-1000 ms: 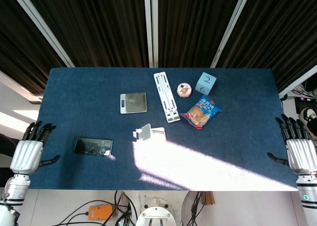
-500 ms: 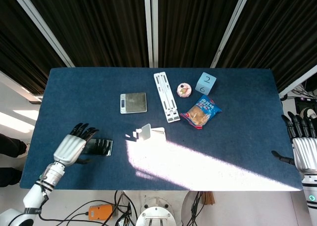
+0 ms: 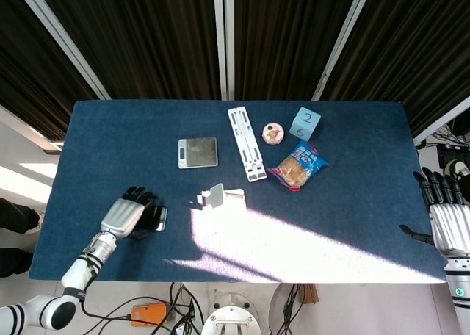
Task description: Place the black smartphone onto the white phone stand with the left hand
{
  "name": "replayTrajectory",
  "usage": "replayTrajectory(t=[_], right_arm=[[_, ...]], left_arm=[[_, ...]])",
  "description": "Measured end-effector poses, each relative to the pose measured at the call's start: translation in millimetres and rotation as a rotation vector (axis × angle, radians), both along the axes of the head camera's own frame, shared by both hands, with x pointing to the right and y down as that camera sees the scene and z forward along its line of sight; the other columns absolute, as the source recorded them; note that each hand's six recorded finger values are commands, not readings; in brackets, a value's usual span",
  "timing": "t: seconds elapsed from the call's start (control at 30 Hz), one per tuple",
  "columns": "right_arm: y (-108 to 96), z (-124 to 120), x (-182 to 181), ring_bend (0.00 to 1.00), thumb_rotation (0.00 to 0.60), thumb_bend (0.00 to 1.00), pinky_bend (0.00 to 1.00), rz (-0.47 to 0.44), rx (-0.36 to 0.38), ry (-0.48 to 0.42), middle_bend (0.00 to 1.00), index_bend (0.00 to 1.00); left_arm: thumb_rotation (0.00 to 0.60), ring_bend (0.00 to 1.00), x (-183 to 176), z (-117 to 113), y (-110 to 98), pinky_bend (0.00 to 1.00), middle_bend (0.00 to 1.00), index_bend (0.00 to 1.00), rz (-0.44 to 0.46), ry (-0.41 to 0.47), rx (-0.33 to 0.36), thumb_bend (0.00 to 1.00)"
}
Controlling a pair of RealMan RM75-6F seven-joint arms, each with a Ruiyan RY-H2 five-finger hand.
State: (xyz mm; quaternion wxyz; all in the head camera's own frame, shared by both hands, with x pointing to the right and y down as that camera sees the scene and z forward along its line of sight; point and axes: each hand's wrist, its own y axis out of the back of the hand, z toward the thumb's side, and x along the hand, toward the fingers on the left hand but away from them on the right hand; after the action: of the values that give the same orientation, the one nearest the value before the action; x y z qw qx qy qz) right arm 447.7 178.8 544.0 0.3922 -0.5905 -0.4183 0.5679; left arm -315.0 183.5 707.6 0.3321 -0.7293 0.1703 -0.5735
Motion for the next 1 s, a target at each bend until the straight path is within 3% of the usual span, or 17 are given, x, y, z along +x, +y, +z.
replayTrajectory(t=[0.4, 0.53, 0.7, 1.0], right_arm=[[1.9, 3.5, 3.7, 0.0, 0.6, 0.15, 0.05, 0.014, -0.009, -0.009, 0.05, 0.0], [2.5, 3.7, 4.4, 0.0, 0.6, 0.15, 0.05, 0.017, -0.01, -0.013, 0.05, 0.0], [3.8, 4.2, 4.2, 0.0, 0.6, 0.16, 0.05, 0.017, -0.013, -0.017, 0.05, 0.0], [4.3, 2.4, 3.0, 0.0, 0.6, 0.15, 0.05, 0.015, -0.01, -0.019, 0.05, 0.0]], left_arm=[[0.6, 0.0, -0.3, 12.5, 2.3, 0.0, 0.11, 0.2, 0.001, -0.075, -0.013, 0.15], [0.6, 0.01, -1.7, 14.7, 3.1, 0.0, 0.13, 0.3, -0.005, -0.085, -0.026, 0.16], [0.6, 0.12, -0.1, 14.7, 2.5, 0.02, 0.23, 0.43, -0.015, -0.063, -0.016, 0.17], [0.6, 0.29, -0.1, 13.1, 0.5, 0.19, 0.43, 0.48, -0.022, -0.01, 0.04, 0.2]])
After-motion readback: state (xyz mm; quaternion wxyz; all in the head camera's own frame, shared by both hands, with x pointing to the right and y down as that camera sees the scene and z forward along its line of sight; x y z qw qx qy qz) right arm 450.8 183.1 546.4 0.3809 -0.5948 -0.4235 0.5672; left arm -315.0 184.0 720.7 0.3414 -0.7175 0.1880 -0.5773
